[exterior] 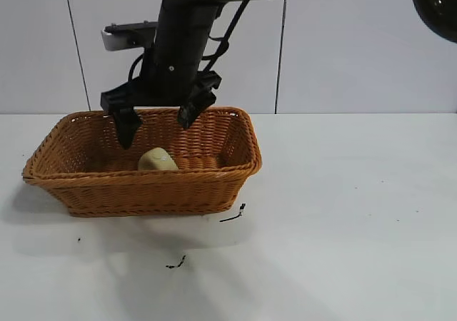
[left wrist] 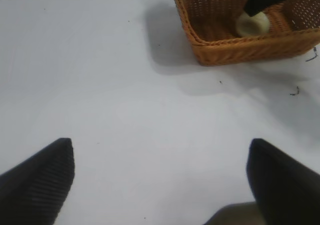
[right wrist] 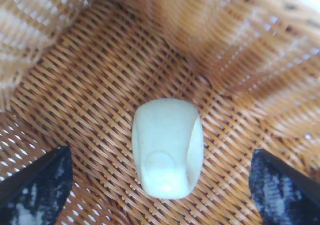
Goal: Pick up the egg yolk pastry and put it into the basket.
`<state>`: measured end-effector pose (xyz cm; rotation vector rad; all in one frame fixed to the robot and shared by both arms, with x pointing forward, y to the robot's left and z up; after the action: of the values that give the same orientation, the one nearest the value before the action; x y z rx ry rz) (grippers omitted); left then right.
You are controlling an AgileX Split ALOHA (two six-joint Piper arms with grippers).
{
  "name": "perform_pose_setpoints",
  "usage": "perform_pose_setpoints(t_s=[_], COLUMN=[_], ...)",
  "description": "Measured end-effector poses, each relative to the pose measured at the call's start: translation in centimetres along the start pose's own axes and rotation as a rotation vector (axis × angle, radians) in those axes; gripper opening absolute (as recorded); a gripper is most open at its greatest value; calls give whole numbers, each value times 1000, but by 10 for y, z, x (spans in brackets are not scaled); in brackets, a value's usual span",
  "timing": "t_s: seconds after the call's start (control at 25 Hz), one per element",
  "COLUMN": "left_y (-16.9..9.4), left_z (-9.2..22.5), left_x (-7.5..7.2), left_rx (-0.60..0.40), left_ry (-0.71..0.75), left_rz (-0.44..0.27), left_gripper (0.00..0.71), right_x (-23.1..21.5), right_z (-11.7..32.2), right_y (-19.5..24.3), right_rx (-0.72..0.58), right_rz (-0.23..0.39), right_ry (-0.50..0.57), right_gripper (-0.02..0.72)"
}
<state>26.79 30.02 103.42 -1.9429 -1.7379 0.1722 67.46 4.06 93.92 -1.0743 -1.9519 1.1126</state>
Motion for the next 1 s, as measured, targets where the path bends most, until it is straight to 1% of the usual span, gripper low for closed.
perform_pose_setpoints(t_s=[0.12,0.24,0.36,0.56,0.76,1.0], left_y=[0,0,0,0,0,0], left_z=[0,0,0,0,0,0], left_x=[0,0,0,0,0,0], left_rx=[0,0,0,0,0,0], left_ry=[0,0,0,0,0,0], left_rz=[0,0,0,0,0,0], left_gripper=[695,695,695,695,695,695], right_x=[0,-7,-34,-120,-205,-272], right_z=[-18,-31,-38,-42,-34,-20], right_y=[-32,-60,-74,-83,-98,-131], right_rx=[-53,-115,-137,-139,-137,-159], right_rz=[14,27,58,144,225,291], right_ry=[-10,9,47,182,321,440], right_gripper=[679,681,681,681,681,681])
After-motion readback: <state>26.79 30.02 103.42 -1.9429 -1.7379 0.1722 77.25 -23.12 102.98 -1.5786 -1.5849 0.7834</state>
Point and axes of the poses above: a point on each arm's last joint axis where the gripper is mounted, y pointing out along that axis toward the gripper, x along the wrist's bending axis when the last joint is at zero, z = x × y, the point moved 4 cm from there along y, pointing out along that axis toward the gripper, and after that the axes turned 12 degrees about y, right-handed, at the moved point
